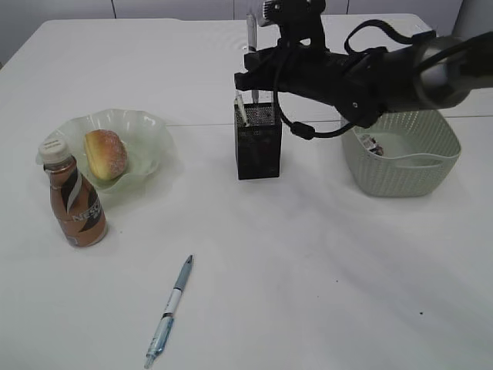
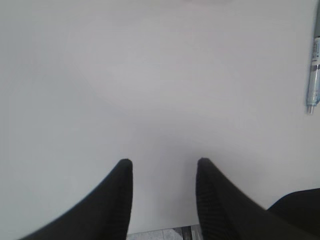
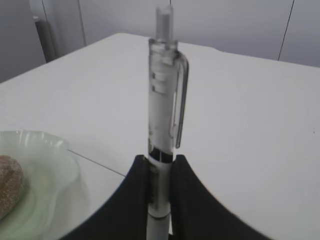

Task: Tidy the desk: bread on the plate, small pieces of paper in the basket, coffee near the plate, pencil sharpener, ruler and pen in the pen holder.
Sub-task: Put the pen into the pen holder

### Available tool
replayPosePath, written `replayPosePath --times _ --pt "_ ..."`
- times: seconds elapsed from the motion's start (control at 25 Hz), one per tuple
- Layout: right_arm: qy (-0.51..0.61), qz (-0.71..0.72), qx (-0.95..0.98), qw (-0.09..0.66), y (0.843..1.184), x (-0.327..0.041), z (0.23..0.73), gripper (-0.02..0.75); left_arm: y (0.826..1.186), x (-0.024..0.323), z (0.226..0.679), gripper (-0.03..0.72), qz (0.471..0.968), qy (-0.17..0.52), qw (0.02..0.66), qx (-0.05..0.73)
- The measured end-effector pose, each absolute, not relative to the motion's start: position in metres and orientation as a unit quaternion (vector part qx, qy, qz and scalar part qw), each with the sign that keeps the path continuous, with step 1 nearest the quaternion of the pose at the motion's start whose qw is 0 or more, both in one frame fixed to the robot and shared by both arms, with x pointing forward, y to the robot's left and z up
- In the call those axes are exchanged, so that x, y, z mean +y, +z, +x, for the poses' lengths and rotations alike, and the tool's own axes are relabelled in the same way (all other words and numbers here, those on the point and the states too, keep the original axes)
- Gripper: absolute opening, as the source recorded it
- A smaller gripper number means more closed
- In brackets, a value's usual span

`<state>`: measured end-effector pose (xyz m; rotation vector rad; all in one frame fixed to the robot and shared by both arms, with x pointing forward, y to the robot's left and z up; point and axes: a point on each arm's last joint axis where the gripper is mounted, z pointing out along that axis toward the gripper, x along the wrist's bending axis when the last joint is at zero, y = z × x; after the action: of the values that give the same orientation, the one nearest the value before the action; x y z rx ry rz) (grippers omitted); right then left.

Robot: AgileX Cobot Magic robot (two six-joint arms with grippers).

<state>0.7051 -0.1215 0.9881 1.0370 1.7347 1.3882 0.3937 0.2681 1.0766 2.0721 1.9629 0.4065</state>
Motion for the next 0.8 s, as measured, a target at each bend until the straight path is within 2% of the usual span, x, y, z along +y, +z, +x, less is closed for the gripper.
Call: replayPosePath --times 0.48,0.68,0.8 --pt "0.478 0.422 0.696 0.33 0.965 -0.122 0.717 0.085 1.076 0.269 0.392 0.307 0.714 0.135 0.121 0.677" --pt "0.467 0.428 0.701 0.328 0.964 -0.123 0.717 0.134 1.076 0.269 0.392 0.307 0.714 0.135 0.121 0.677" --pt "0.457 0.434 0.705 0.325 0.961 -0.124 0.717 0.21 1.076 0.269 0.392 0.307 0.714 0.135 0.121 0.677"
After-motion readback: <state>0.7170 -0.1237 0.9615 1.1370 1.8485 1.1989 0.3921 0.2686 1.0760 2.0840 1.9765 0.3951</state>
